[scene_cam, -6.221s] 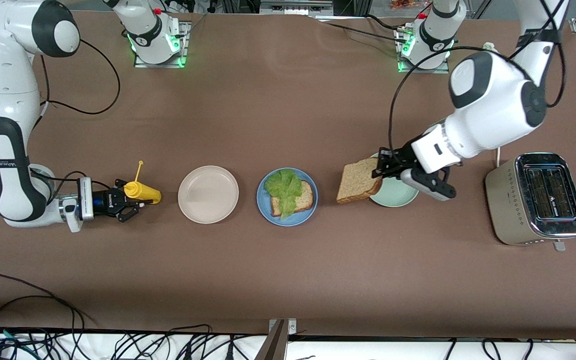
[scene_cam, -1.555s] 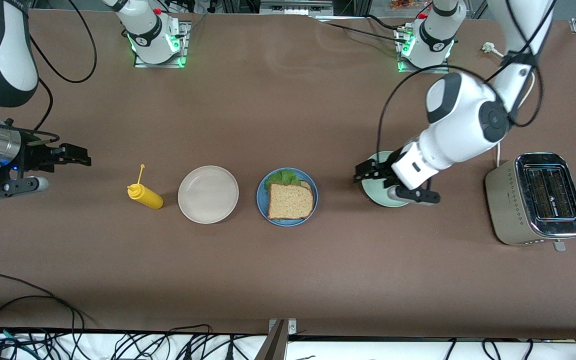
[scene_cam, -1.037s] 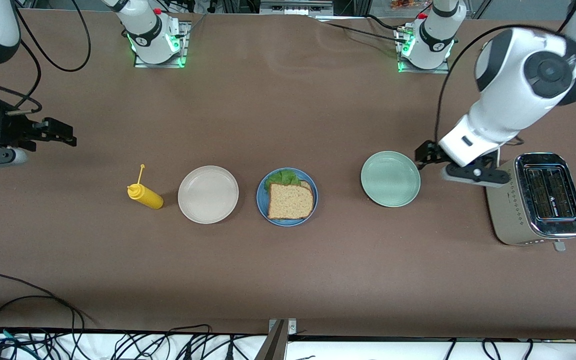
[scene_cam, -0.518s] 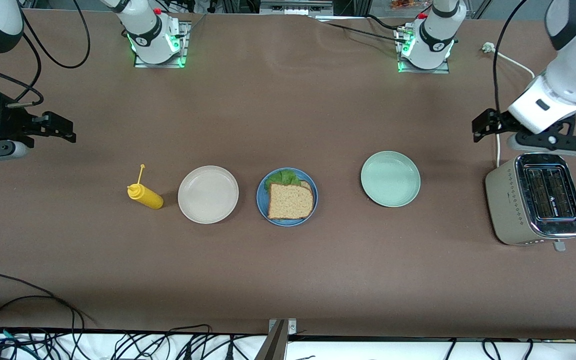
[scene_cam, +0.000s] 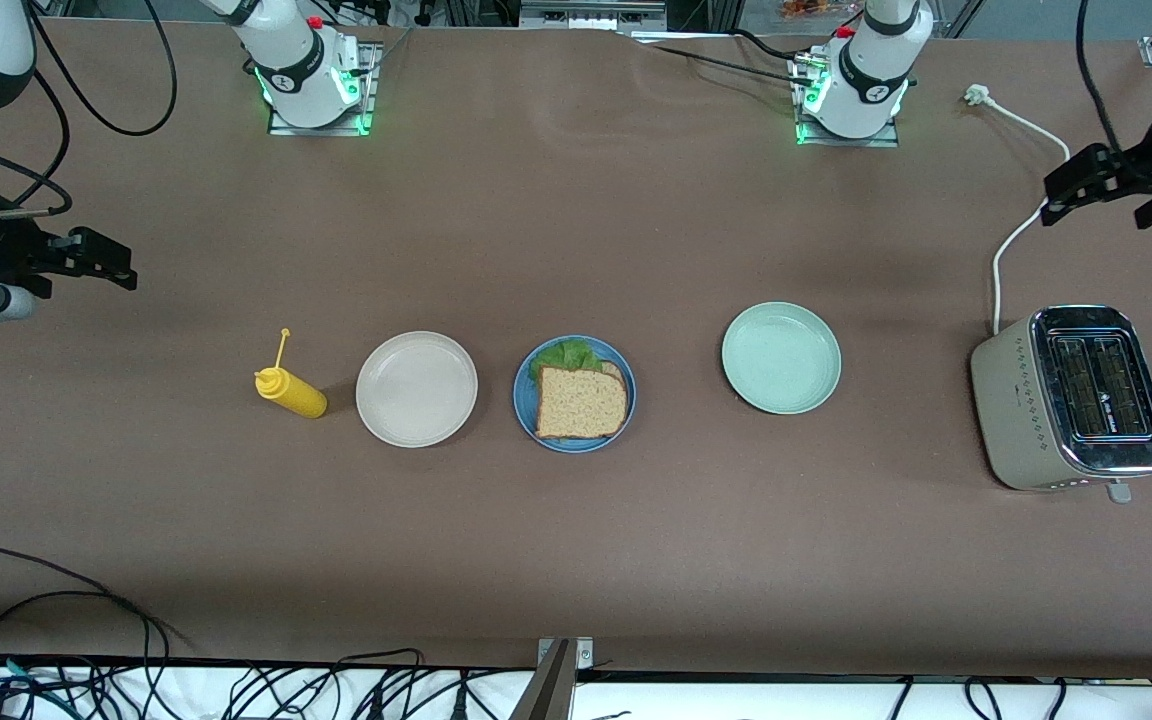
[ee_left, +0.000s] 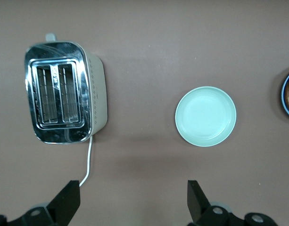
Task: Make sandwich in blue plate with both arms
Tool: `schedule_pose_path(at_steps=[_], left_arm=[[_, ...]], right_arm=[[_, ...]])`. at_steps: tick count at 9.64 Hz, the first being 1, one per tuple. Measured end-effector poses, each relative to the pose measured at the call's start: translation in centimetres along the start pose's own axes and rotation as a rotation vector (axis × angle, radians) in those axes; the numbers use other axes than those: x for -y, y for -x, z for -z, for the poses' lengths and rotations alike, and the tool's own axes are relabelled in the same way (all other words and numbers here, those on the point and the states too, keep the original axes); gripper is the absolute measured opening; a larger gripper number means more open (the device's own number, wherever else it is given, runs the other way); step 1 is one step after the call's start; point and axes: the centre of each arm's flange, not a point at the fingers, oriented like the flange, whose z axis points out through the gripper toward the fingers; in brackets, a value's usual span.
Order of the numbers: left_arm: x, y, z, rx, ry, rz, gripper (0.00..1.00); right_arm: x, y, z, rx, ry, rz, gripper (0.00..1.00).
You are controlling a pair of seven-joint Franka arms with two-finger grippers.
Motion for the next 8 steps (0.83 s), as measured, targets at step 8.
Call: schedule_pose_path(at_steps=[8], left_arm=[[2.1,-1.3,1.5,0.006,0.064,0.018,1.00]], right_arm=[[-0.5,0.1,0.6,-0.003,0.063,0.023,1.00]])
